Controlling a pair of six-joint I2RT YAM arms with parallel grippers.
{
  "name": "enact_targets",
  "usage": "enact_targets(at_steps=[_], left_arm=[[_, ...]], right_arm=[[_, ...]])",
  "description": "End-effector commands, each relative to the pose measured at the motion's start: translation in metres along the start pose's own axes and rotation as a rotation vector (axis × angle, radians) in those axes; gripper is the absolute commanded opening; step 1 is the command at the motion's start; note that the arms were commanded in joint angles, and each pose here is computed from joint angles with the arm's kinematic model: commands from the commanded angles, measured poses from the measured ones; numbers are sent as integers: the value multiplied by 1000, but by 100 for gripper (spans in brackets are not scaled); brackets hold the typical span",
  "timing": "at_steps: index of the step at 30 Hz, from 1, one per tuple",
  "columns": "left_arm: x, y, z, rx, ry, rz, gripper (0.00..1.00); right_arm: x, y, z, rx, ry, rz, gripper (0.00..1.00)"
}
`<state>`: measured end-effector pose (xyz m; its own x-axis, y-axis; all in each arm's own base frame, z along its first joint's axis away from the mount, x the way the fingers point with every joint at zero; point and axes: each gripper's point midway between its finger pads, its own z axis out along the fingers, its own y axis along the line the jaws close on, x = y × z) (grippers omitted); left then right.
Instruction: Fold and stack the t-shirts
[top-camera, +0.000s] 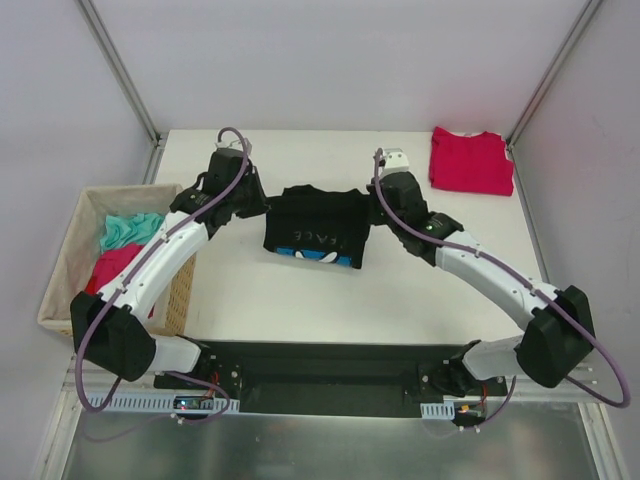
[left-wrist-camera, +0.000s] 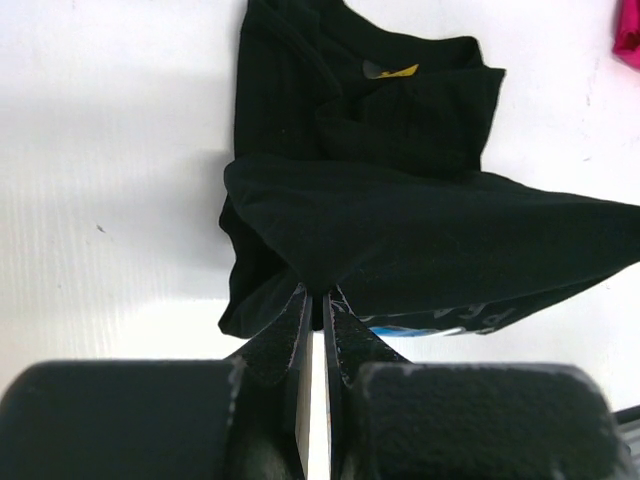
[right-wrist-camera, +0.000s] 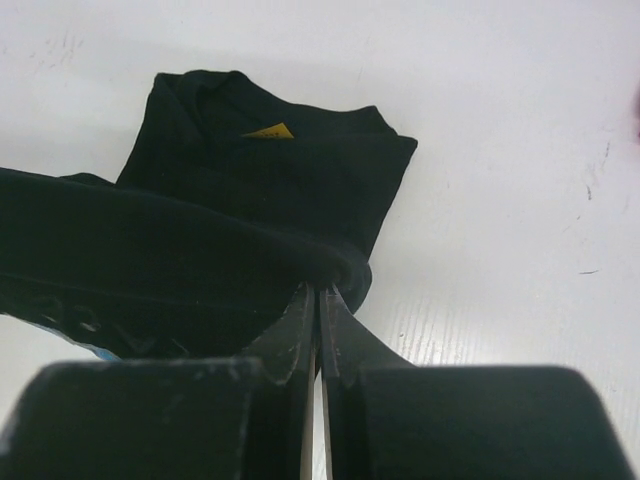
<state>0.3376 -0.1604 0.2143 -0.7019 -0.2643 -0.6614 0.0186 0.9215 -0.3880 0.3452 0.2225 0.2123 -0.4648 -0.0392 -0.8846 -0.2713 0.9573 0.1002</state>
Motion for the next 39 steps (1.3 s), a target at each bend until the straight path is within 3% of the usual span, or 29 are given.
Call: enact_targets(at_steps=[1,10,20,27,39], left_arm=[[-21,5,3,-28,-42,6,0],[-18,11,28,-51,10,-7,0],[-17,12,-21,-8,-81,3,0],[30,19,-50,65,-45,-38,0],[93,42,-58,94,3,-88,0]], right_arm=[[-13,-2,16,15,-11,50,1],[16,1,46,18,72,78,1],[1,14,-8,-21,-9,41,1],[39,50,-34,-78,44,-22,1],[139,92,-81,-215,213,-181,1]])
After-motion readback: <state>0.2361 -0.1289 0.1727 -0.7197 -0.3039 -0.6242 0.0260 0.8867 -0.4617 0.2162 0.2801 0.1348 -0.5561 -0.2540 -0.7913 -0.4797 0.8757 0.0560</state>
